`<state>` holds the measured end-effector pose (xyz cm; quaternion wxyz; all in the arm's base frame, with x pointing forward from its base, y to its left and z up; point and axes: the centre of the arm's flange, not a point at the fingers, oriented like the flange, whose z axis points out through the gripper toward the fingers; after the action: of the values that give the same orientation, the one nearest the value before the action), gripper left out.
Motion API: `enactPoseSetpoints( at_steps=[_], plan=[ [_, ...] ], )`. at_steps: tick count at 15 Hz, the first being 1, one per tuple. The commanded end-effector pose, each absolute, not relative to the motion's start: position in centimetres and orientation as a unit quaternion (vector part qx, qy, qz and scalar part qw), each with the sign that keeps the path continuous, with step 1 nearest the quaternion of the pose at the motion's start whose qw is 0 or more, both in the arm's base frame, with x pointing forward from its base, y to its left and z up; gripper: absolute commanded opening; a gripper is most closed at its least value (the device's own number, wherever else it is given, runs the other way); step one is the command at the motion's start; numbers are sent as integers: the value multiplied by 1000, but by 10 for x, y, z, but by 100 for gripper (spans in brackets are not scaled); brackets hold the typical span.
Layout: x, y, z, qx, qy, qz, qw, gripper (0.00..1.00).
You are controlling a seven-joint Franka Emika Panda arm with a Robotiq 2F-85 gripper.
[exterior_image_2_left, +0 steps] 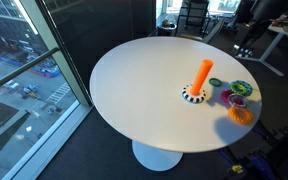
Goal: Put the black and white ring on the orange stand.
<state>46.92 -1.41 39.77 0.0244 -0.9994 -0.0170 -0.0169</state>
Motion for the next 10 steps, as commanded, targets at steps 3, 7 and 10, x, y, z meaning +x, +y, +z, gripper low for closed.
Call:
enactPoseSetpoints(
  at_steps=[3, 7, 10],
  plan=[
    [469, 5, 411, -999, -35, -25, 23, 66],
    [468, 8, 416, -999, -38, -29, 23, 66],
    [468, 8, 416, -999, -38, -29, 23, 41]
  ],
)
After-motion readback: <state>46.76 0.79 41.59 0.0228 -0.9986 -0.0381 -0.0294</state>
